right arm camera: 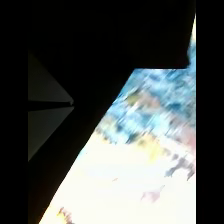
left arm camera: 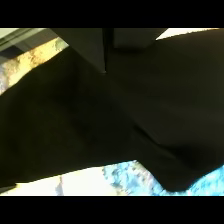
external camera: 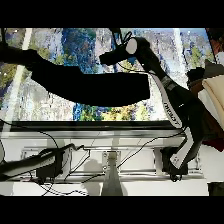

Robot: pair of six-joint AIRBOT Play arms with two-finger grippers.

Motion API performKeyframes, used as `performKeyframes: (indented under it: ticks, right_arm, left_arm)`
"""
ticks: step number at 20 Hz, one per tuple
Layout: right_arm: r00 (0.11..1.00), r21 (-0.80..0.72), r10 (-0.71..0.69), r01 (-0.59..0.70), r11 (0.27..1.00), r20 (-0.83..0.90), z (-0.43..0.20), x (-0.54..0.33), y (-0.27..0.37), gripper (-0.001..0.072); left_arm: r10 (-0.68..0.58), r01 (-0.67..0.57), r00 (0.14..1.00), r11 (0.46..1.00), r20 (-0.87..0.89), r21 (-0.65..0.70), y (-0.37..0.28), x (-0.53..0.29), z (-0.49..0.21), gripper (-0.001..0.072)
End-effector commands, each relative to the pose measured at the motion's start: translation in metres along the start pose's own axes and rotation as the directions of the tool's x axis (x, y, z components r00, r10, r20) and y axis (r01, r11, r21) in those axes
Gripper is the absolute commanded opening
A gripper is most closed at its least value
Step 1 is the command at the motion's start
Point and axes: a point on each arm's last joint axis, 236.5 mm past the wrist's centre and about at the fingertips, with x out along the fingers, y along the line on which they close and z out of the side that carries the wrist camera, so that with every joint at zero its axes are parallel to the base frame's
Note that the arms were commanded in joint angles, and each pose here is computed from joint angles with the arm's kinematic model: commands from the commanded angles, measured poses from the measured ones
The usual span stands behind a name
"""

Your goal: Fold the clothes and pants, and hang the long-sleeved shirts on hangers.

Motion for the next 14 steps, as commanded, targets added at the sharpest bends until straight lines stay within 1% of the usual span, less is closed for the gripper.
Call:
performKeyframes:
  ticks: [1, 3, 6, 8, 9, 11, 14]
  right_arm:
    - [0.991, 0.098, 0.089, -0.098, 0.990, 0.097, 0.006, 0.029, 0.053, 0.0012]
    - [0.984, 0.157, 0.164, -0.174, 0.972, 0.072, -0.018, 0.060, 0.097, 0.0011]
    - [0.951, 0.224, 0.306, -0.288, 0.931, -0.046, -0.084, 0.097, 0.180, 0.0012]
    - [0.933, 0.160, 0.341, -0.321, 0.933, -0.114, -0.121, 0.102, 0.226, 0.0011]
    - [0.930, 0.116, 0.346, -0.332, 0.936, -0.126, -0.128, 0.101, 0.239, 0.0011]
    - [0.942, 0.067, 0.309, -0.303, 0.951, -0.127, -0.127, 0.099, 0.234, 0.0012]
    - [0.970, 0.070, 0.209, -0.201, 0.977, -0.121, -0.100, 0.092, 0.170, 0.0012]
  left_arm:
    - [0.001, -0.001, 1.000, 0.999, 0.011, 0.044, -0.021, -0.018, 0.003, 0.0008]
    - [-0.017, 0.016, 1.000, 0.999, 0.021, 0.045, -0.025, -0.018, 0.005, 0.0008]
    - [-0.015, 0.013, 0.999, 0.999, 0.041, 0.044, -0.024, -0.018, 0.010, 0.0009]
    - [-0.005, 0.002, 0.997, 0.999, 0.071, 0.043, -0.022, -0.018, 0.017, 0.0009]
    - [-0.001, -0.002, 0.997, 0.999, 0.081, 0.042, -0.021, -0.018, 0.020, 0.0010]
    - [-0.002, 0.000, 0.997, 0.999, 0.079, 0.036, -0.018, -0.014, 0.021, 0.0009]
    - [-0.014, 0.013, 0.999, 1.000, 0.051, 0.026, -0.015, -0.002, 0.019, 0.0009]
